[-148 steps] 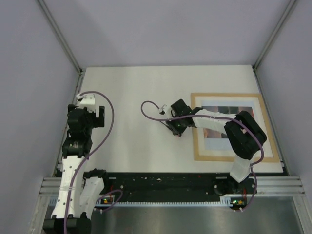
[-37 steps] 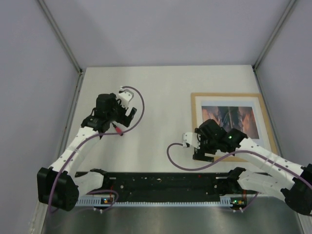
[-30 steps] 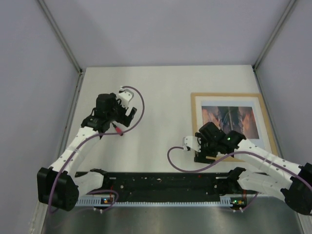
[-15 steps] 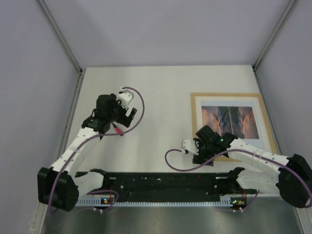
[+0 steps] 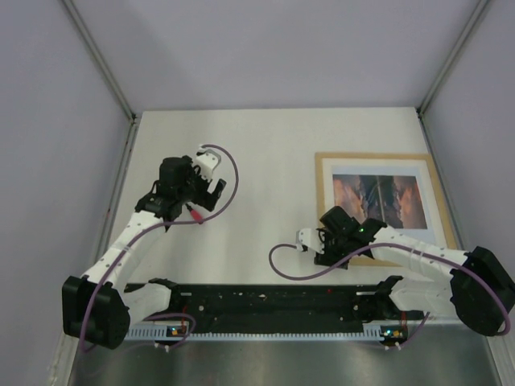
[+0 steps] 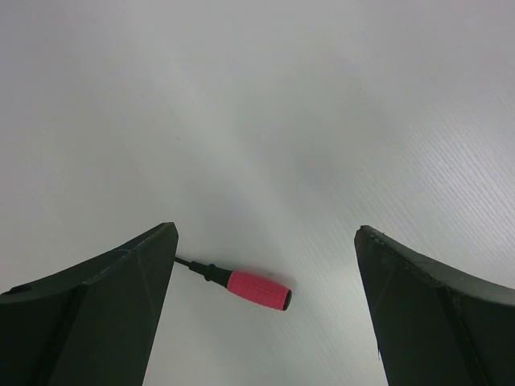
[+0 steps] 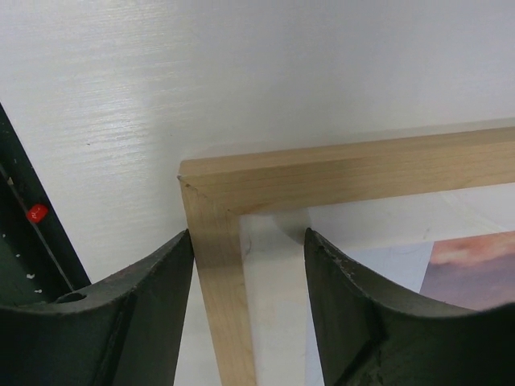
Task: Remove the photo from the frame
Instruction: Turn over the photo frame at the center of the board.
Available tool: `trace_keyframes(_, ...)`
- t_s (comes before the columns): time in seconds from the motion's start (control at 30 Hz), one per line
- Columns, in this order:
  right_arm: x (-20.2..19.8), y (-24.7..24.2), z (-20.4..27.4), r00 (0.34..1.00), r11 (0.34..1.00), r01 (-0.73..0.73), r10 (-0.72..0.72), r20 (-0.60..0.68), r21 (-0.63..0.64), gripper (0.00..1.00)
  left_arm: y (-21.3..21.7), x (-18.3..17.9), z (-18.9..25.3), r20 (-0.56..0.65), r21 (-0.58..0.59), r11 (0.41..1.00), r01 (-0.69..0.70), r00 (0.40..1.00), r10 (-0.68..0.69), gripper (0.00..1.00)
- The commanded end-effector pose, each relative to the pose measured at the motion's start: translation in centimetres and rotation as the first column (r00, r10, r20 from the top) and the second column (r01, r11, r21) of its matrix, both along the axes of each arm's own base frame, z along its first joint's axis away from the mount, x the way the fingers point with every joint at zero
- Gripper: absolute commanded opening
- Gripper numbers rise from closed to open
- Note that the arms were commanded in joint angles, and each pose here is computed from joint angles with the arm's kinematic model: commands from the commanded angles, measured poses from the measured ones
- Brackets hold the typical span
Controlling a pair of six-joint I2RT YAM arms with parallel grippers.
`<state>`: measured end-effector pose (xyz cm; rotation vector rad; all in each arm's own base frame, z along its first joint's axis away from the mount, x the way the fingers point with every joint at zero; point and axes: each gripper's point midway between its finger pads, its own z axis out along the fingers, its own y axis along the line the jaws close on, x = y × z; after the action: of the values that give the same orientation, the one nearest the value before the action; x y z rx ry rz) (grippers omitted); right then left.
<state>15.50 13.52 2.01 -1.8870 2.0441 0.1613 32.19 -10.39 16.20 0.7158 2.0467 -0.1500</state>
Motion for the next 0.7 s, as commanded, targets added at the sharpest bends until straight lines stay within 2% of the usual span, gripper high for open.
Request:
trace_keyframes(0.0,0.0,0.7,-0.5,1.0,1.0,-0.01,0.01,-0.017,0.027,0.55,-0.6,0.5,1.7,0.067,-0.031,0.999,0.015,0.998,-0.013,0.99)
trace_keyframes(0.1,-0.3,0.7,-0.9,0.999,1.0,-0.011,0.012,-0.035,0.023,0.53,-0.6,0.5,1.8,0.07,-0.033,0.999,0.017,0.997,-0.015,0.98)
trace_keyframes(0.2,-0.5,0.5,-1.2,0.999,1.0,-0.012,0.013,-0.049,0.014,0.43,-0.7,0.5,1.8,0.071,-0.031,0.999,0.022,0.997,-0.02,0.98)
trace_keyframes(0.4,-0.7,1.0,-0.2,0.998,0.999,-0.005,0.007,-0.064,0.035,0.02,-1.5,0.8,2.0,0.079,-0.018,0.997,0.08,0.994,-0.078,0.98)
trace_keyframes(0.43,-0.6,1.3,0.6,0.998,0.999,-0.005,0.008,-0.061,0.051,0.0,-1.8,0.8,1.9,0.084,-0.007,0.995,0.1,0.992,-0.099,0.98)
trace_keyframes(0.67,0.2,3.0,6.2,1.0,0.986,-0.017,0.016,0.013,0.167,0.0,-4.5,2.1,3.2,0.228,0.108,0.964,0.244,0.937,-0.263,0.98)
